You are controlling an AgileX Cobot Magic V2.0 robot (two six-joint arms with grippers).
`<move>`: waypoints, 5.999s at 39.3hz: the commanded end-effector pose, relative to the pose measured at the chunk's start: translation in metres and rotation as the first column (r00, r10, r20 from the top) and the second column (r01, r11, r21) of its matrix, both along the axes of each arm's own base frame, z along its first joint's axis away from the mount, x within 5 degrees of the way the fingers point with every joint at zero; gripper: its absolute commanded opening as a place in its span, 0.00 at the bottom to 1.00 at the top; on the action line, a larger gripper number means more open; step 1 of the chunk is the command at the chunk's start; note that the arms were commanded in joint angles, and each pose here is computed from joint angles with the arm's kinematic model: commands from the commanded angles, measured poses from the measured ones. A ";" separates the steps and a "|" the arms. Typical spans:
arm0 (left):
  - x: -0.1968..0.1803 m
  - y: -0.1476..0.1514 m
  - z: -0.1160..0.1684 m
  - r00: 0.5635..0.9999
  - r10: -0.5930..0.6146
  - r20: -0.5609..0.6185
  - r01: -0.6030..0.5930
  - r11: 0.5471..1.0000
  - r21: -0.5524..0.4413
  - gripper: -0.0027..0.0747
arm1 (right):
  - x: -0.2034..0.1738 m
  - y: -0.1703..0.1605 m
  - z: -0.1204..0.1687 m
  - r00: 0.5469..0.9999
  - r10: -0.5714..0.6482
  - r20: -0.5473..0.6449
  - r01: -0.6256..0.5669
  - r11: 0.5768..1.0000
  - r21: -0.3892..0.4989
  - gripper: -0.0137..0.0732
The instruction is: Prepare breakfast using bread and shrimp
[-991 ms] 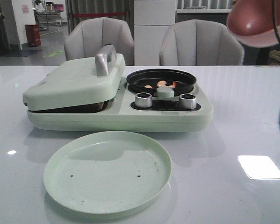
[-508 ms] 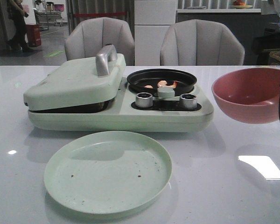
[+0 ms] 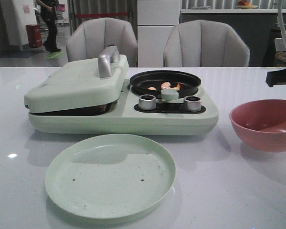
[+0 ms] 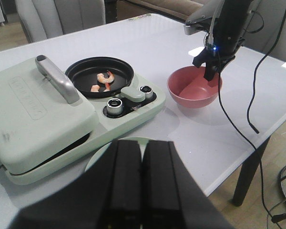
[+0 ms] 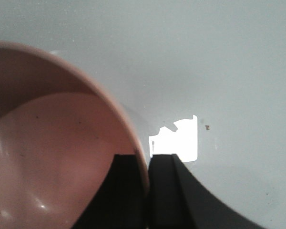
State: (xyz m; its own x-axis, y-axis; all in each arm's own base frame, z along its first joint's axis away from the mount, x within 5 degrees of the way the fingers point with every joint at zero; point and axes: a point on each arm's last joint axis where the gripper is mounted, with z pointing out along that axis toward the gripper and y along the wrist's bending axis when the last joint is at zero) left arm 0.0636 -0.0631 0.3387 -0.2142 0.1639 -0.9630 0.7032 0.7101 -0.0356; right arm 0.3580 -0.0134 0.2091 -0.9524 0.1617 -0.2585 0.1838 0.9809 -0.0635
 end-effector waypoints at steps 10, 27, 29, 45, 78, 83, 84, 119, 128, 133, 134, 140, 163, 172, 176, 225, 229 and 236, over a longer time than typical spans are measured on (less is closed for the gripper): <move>0.002 0.001 0.014 0.998 0.032 0.048 -0.029 0.997 -0.077 0.16 | -0.001 -0.005 0.033 0.992 0.025 0.124 -0.019 0.999 -0.046 0.67; 0.002 0.001 0.014 0.998 0.032 0.048 -0.029 0.997 -0.077 0.16 | -0.045 0.043 0.120 0.915 0.187 0.358 -0.175 0.982 -0.065 0.67; 0.002 0.001 0.014 0.998 0.032 0.048 -0.029 0.997 -0.077 0.16 | -0.054 0.053 0.132 0.894 0.215 0.393 -0.206 0.976 -0.065 0.67; 0.002 0.001 0.014 0.998 0.032 0.048 -0.029 0.997 -0.077 0.16 | -0.133 0.060 0.140 0.843 0.283 0.458 -0.302 0.953 -0.033 0.67; 0.002 0.001 0.014 0.998 0.035 0.049 -0.032 0.996 -0.078 0.16 | -0.259 0.042 0.126 0.697 0.274 0.663 -0.391 0.920 0.031 0.60; 0.002 0.001 0.014 0.998 0.035 0.049 -0.032 0.996 -0.078 0.16 | -0.259 0.042 0.126 0.697 0.274 0.663 -0.391 0.920 0.031 0.38; 0.002 0.001 0.014 0.998 0.035 0.049 -0.032 0.996 -0.078 0.16 | -0.259 0.042 0.126 0.697 0.274 0.663 -0.391 0.920 0.031 0.33; 0.019 0.028 0.006 0.927 0.375 0.023 -0.375 0.927 -0.014 0.16 | -0.258 0.042 0.127 0.687 0.272 0.674 -0.391 0.920 0.027 0.21; 0.014 0.037 0.001 0.894 0.425 0.143 -0.432 0.902 0.020 0.16 | -0.258 0.042 0.127 0.687 0.272 0.674 -0.391 0.920 0.028 0.21; 0.009 0.047 -0.018 0.826 0.525 0.207 -0.532 0.846 -0.023 0.16 | -0.258 0.042 0.127 0.687 0.272 0.674 -0.391 0.920 0.028 0.21; 0.007 0.049 -0.024 0.812 0.542 0.215 -0.549 0.835 -0.030 0.16 | -0.258 0.042 0.127 0.687 0.272 0.674 -0.391 0.920 0.028 0.21; 0.001 0.058 -0.061 0.739 0.633 0.233 -0.640 0.767 -0.053 0.16 | -0.258 0.042 0.127 0.687 0.272 0.674 -0.391 0.920 0.028 0.21; -0.007 0.063 -0.125 0.643 0.712 0.281 -0.664 0.702 -0.258 0.16 | -0.258 0.042 0.127 0.686 0.271 0.675 -0.391 0.920 0.027 0.21; -0.010 0.063 -0.122 0.629 0.711 0.315 -0.652 0.703 -0.284 0.16 | -0.258 0.042 0.127 0.688 0.272 0.673 -0.391 0.920 0.028 0.21; -0.010 0.063 -0.122 0.630 0.711 0.312 -0.652 0.703 -0.284 0.16 | -0.258 0.042 0.127 0.688 0.272 0.673 -0.391 0.920 0.028 0.21; -0.010 0.063 -0.122 0.631 0.711 0.311 -0.653 0.703 -0.283 0.16 | -0.266 0.040 0.123 0.672 0.270 0.689 -0.390 0.921 0.020 0.21; -0.010 0.063 -0.122 0.631 0.711 0.311 -0.653 0.703 -0.283 0.16 | -0.276 0.034 0.118 0.621 0.259 0.740 -0.367 0.930 -0.017 0.21; -0.010 0.063 -0.122 0.631 0.711 0.311 -0.653 0.703 -0.283 0.16 | -0.295 0.022 0.100 0.474 0.239 0.847 -0.268 0.956 -0.120 0.21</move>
